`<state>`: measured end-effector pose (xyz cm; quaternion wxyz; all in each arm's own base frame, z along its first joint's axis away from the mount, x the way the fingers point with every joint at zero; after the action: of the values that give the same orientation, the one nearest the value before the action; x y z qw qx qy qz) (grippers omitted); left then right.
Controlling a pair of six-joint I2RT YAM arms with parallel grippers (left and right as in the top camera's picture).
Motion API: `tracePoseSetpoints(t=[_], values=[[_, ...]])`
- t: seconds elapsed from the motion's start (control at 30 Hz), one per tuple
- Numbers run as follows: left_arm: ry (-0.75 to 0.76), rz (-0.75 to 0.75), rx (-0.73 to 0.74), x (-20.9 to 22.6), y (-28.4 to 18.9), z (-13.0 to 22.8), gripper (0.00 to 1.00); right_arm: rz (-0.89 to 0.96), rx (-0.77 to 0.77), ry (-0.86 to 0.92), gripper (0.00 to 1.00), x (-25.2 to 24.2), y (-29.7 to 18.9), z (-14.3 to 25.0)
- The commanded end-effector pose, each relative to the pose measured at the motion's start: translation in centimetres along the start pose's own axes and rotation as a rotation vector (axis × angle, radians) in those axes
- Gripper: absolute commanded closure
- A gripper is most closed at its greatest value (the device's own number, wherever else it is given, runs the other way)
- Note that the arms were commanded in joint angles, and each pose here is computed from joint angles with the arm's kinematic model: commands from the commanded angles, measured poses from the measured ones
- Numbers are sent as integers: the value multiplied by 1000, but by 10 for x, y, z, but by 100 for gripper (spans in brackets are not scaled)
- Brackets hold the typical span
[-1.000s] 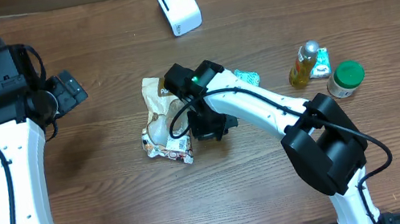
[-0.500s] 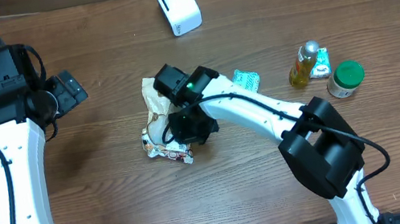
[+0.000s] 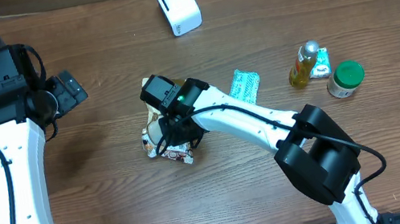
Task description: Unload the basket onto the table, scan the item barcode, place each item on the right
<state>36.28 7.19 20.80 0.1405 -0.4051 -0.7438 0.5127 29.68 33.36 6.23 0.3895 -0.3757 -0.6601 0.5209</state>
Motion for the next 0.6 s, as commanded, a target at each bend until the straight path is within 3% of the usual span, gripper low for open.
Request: tracePoseSetpoints(t=[0.0,0.33,0.57], values=[[10,6,-16,-1,-4,-4,1,116,-52,32,83,-31,-5,-10],[10,6,-16,-1,-4,-4,0,150,65,67,83,-54,5,16],[10,6,-16,-1,-4,-4,0,-166,149,72,83,-5,13,30]])
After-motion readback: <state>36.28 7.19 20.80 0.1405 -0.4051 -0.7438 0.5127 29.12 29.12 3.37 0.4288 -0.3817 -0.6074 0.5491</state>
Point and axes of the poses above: each gripper's point midway between its finger pads, its own y axis out along the fingers, its own x axis along the line the jaws close on, z = x × y, the point moved 2 cm from there along -y, back along the fingers, and after that the axes turned 12 degrees about -y, right-handed, at the moved point
